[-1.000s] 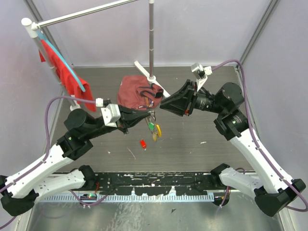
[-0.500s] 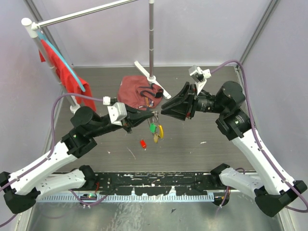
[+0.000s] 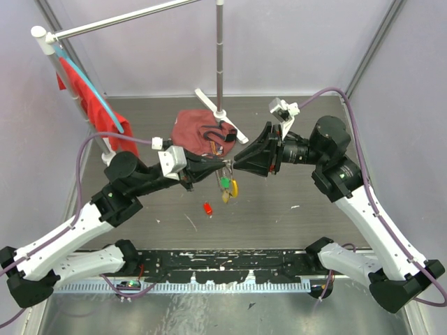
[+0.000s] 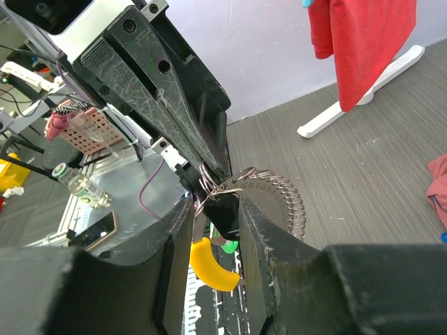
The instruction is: Put the keys on the keyring
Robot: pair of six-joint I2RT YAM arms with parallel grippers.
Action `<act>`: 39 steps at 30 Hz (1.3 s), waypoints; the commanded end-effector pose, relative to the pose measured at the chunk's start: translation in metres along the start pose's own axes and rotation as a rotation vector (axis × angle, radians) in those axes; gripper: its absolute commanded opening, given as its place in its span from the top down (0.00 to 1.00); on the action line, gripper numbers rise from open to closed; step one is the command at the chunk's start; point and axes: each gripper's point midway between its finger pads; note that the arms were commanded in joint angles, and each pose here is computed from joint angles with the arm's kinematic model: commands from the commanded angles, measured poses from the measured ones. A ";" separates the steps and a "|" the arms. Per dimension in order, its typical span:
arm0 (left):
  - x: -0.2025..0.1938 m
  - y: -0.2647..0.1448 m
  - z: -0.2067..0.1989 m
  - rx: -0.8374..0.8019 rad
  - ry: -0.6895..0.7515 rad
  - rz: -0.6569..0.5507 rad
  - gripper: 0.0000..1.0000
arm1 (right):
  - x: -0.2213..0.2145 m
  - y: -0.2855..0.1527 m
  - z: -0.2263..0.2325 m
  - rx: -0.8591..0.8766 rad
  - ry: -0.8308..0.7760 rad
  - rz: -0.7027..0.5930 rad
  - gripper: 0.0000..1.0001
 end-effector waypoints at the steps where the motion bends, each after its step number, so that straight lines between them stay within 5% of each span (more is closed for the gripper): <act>1: 0.026 0.003 -0.003 -0.019 0.021 -0.063 1.00 | 0.017 -0.002 0.009 0.023 -0.071 -0.027 0.62; 29: 0.023 0.008 -0.005 -0.042 0.015 -0.040 1.00 | 0.017 0.000 0.007 0.026 -0.076 -0.024 0.80; 39: 0.025 0.007 -0.005 -0.037 0.019 -0.048 1.00 | 0.017 -0.001 0.006 0.019 -0.076 -0.023 0.99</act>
Point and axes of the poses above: each gripper's point midway between its finger pads, its own y axis out along the fingers, its own z axis along the line the jaws close on, x = y × z, and after that the axes turned 7 degrees about -y, right-handed
